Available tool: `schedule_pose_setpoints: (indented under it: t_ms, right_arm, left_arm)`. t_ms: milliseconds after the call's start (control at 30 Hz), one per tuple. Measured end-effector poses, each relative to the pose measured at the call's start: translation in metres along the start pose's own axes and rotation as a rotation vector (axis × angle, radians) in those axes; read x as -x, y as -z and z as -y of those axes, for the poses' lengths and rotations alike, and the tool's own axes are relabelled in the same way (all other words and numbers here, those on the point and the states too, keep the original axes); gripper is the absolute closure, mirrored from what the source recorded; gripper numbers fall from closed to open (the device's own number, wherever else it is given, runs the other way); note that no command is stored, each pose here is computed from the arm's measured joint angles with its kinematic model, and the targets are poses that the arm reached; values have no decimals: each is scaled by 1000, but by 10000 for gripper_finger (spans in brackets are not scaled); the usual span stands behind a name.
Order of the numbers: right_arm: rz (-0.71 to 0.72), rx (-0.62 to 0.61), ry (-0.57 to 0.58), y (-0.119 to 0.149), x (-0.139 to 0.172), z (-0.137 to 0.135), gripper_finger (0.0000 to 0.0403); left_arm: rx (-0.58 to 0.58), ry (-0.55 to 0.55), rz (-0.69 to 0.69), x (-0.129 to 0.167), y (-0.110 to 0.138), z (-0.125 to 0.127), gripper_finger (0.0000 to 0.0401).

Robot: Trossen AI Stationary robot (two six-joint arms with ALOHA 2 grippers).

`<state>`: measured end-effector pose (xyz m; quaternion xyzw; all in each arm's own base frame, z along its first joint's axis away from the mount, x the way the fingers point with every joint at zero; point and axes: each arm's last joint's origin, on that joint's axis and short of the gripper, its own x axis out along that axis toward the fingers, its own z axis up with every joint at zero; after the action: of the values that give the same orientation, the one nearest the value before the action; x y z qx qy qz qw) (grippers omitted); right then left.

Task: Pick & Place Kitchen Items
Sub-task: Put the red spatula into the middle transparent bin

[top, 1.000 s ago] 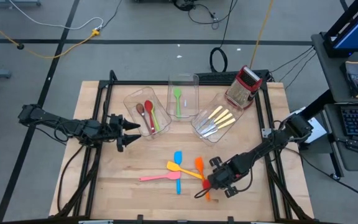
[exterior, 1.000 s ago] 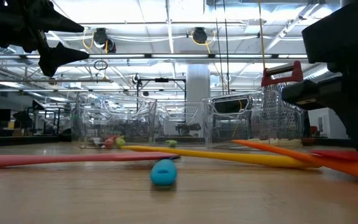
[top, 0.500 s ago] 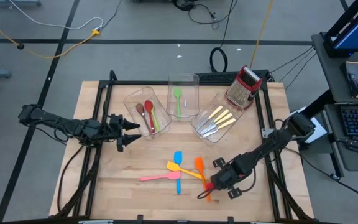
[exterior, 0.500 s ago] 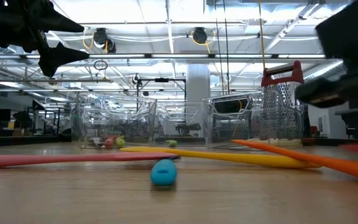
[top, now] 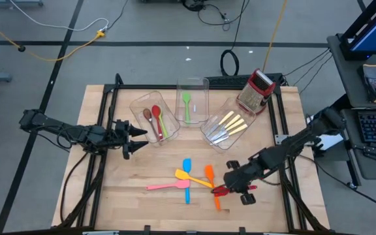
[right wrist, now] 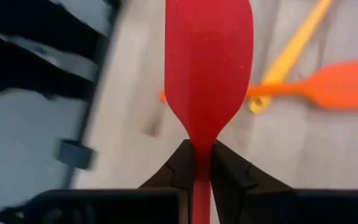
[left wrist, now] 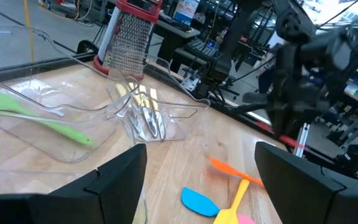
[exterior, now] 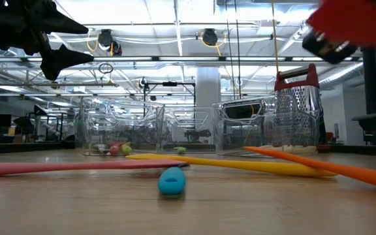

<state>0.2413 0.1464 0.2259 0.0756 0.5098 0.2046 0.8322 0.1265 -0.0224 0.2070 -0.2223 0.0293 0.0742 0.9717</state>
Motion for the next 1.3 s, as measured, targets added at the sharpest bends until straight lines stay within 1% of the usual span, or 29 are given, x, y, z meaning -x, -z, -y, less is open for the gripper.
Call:
schedule_pose_setpoints:
  t_ms: [200, 333, 500, 767, 867, 1067, 1200, 1300]
  right_arm:
    - [177, -79, -143, -17, 25, -2, 382]
    - [278, -132, -247, -30, 35, 0, 382]
    - [359, -184, -383, -45, 45, 9, 382]
    - [490, -235, -543, -66, 64, 31, 382]
    - [563, -231, -572, -73, 74, 41, 382]
    - [745, -220, -573, -85, 94, 63, 382]
    - [863, -218, -538, -90, 109, 82, 382]
    - [944, -240, -484, -92, 119, 100, 382]
  left_arm:
    - [0, 0, 1, 0, 0, 0, 95]
    - [-1, 1, 0, 0, 0, 0, 95]
    - [-1, 1, 0, 0, 0, 0, 95]
    - [-7, 0, 0, 0, 0, 0, 95]
    - [-7, 0, 0, 0, 0, 0, 95]
    - [-6, 0, 0, 0, 0, 0, 95]
    - [-4, 0, 0, 0, 0, 0, 95]
    - [-4, 0, 0, 0, 0, 0, 95]
